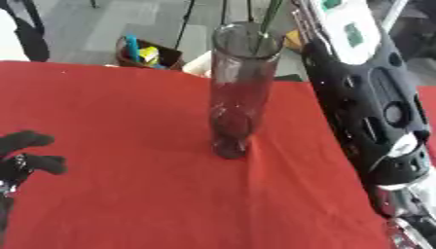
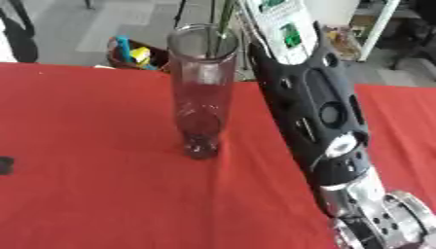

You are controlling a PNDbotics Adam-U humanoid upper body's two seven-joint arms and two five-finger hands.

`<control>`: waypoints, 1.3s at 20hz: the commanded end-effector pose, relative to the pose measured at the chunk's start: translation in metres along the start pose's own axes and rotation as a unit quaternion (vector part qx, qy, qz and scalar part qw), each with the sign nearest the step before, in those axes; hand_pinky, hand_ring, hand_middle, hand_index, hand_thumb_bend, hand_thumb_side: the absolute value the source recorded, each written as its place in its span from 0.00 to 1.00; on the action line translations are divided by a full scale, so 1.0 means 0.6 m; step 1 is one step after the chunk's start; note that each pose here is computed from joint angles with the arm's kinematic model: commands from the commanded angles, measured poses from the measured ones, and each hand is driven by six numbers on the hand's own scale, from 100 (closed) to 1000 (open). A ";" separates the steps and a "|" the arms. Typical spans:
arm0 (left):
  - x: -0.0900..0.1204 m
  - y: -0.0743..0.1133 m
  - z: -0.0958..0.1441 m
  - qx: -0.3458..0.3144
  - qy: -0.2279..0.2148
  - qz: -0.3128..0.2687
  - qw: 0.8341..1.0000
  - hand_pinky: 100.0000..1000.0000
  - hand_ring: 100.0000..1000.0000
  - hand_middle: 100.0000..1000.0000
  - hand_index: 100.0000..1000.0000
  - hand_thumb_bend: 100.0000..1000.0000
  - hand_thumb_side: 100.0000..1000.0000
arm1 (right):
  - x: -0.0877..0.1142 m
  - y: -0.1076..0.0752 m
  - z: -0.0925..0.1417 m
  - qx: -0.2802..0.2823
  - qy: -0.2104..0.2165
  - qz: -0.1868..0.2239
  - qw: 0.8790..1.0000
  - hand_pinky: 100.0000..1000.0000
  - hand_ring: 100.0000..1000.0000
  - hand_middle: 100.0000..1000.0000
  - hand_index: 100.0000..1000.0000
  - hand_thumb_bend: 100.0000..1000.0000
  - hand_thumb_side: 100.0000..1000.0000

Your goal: Arrange flowers into the vase.

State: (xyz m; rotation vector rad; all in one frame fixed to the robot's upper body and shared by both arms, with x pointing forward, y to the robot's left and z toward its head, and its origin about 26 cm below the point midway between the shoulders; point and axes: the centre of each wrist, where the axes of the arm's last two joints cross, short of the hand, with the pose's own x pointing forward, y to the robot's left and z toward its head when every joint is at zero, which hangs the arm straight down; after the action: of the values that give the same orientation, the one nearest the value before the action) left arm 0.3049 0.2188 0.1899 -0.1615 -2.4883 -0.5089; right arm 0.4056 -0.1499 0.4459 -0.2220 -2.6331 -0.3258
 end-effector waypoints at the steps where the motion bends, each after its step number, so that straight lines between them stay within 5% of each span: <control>1: 0.010 -0.003 -0.008 -0.008 -0.013 -0.001 1.000 0.71 0.54 0.71 0.83 0.00 1.00 | 0.015 -0.011 -0.018 -0.003 -0.012 0.010 1.000 0.10 0.26 0.00 0.00 0.14 0.80; 4: 0.010 -0.003 -0.008 -0.009 -0.013 -0.001 1.000 0.71 0.54 0.71 0.84 0.00 1.00 | 0.012 -0.013 -0.019 -0.001 -0.004 0.022 1.000 0.20 0.40 0.00 0.00 0.13 0.86; 18: 0.010 -0.003 -0.008 -0.012 -0.013 -0.002 1.000 0.71 0.54 0.71 0.84 0.00 1.00 | -0.009 -0.019 -0.019 0.004 -0.023 0.105 0.994 0.22 0.42 0.00 0.00 0.06 0.90; 26: 0.010 -0.003 -0.009 -0.014 -0.013 -0.003 1.000 0.71 0.54 0.71 0.84 0.00 1.00 | -0.020 -0.020 -0.019 0.000 -0.018 0.118 0.993 0.22 0.43 0.00 0.02 0.00 0.89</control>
State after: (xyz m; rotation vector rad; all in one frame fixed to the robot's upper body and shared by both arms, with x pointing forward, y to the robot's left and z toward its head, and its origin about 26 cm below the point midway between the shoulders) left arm 0.3049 0.2187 0.1899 -0.1636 -2.4828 -0.5205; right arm 0.4233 -0.1584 0.4354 -0.5042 -2.5755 -0.2288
